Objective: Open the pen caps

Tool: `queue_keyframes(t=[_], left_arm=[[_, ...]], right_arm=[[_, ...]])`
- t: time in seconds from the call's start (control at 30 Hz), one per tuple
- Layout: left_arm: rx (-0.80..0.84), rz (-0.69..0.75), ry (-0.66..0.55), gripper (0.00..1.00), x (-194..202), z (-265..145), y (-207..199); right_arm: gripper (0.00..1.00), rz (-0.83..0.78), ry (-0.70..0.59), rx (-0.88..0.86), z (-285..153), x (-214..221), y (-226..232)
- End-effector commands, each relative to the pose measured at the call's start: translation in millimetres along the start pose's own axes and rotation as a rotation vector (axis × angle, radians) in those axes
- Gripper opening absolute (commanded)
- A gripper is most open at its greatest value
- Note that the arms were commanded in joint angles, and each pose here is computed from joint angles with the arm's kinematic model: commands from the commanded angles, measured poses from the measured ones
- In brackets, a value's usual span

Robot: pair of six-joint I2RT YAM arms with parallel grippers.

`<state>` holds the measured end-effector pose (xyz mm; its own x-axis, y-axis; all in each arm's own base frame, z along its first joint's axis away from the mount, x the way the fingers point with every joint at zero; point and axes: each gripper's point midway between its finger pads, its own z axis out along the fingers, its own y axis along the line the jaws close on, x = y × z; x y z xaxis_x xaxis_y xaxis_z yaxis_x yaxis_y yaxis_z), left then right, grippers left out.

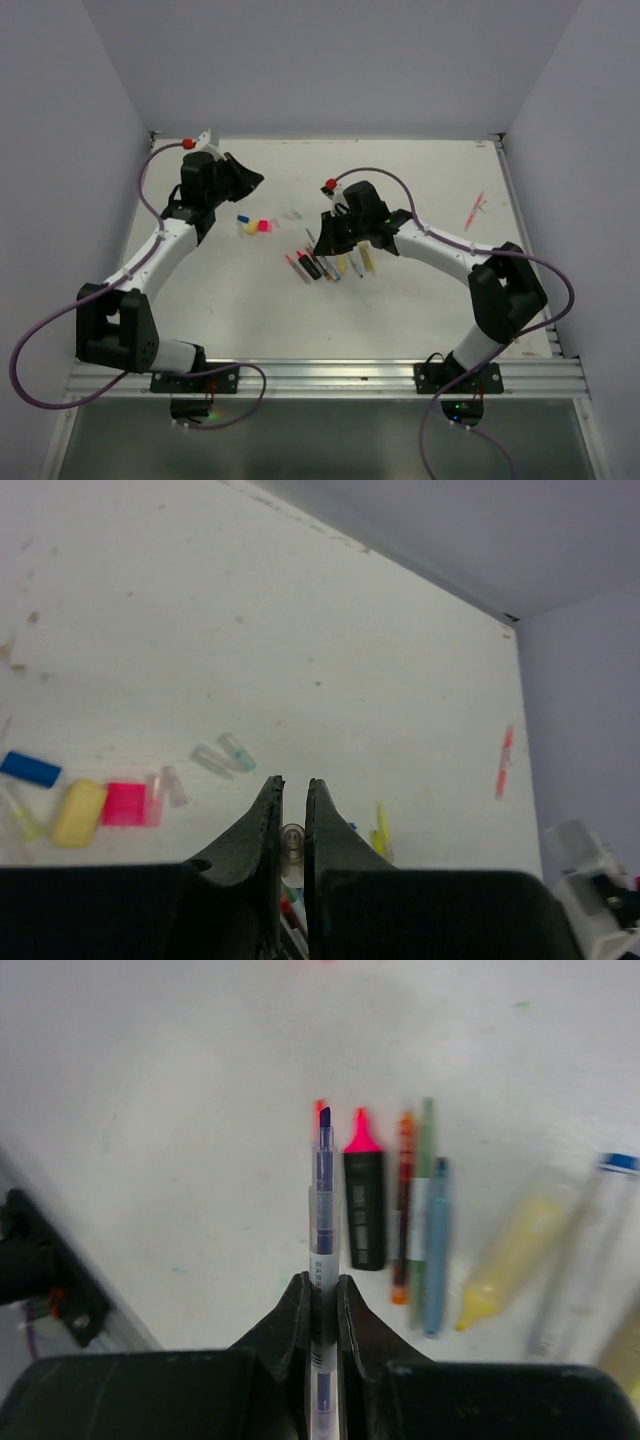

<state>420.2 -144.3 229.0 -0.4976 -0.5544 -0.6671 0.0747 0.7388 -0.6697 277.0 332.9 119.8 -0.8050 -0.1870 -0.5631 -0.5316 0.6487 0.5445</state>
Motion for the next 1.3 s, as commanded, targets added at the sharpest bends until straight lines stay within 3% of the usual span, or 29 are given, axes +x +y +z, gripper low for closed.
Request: queue_keyframes(t=[0.0,0.07,0.3,0.53,0.97,1.2,1.27], left_arm=[[-0.303,0.048,0.016,0.00,17.4,-16.0,71.2],[-0.416,0.056,0.007,0.00,21.8,-24.3,97.1],[-0.585,0.060,0.014,0.00,43.3,-38.5,143.0],[-0.676,0.033,0.112,0.00,80.2,-36.2,182.6],[-0.678,-0.025,0.137,0.00,90.8,-8.4,203.4],[-0.680,-0.051,0.128,0.30,85.7,1.6,207.1],[-0.683,-0.056,0.121,0.34,83.3,2.4,208.1]], right_arm=[[0.00,-0.068,-0.085,0.370,-46.7,-33.9,-61.4],[0.00,-0.082,-0.036,0.557,-65.1,-25.1,-98.0],[0.00,-0.002,-0.017,0.793,-93.0,-5.7,-155.0],[0.00,0.026,-0.011,0.874,-92.8,0.9,-172.4],[0.00,0.080,0.048,0.867,-73.6,17.4,-199.3],[0.02,0.082,0.083,0.835,-62.0,25.3,-201.5],[0.05,0.085,0.091,0.836,-60.3,26.7,-203.4]])
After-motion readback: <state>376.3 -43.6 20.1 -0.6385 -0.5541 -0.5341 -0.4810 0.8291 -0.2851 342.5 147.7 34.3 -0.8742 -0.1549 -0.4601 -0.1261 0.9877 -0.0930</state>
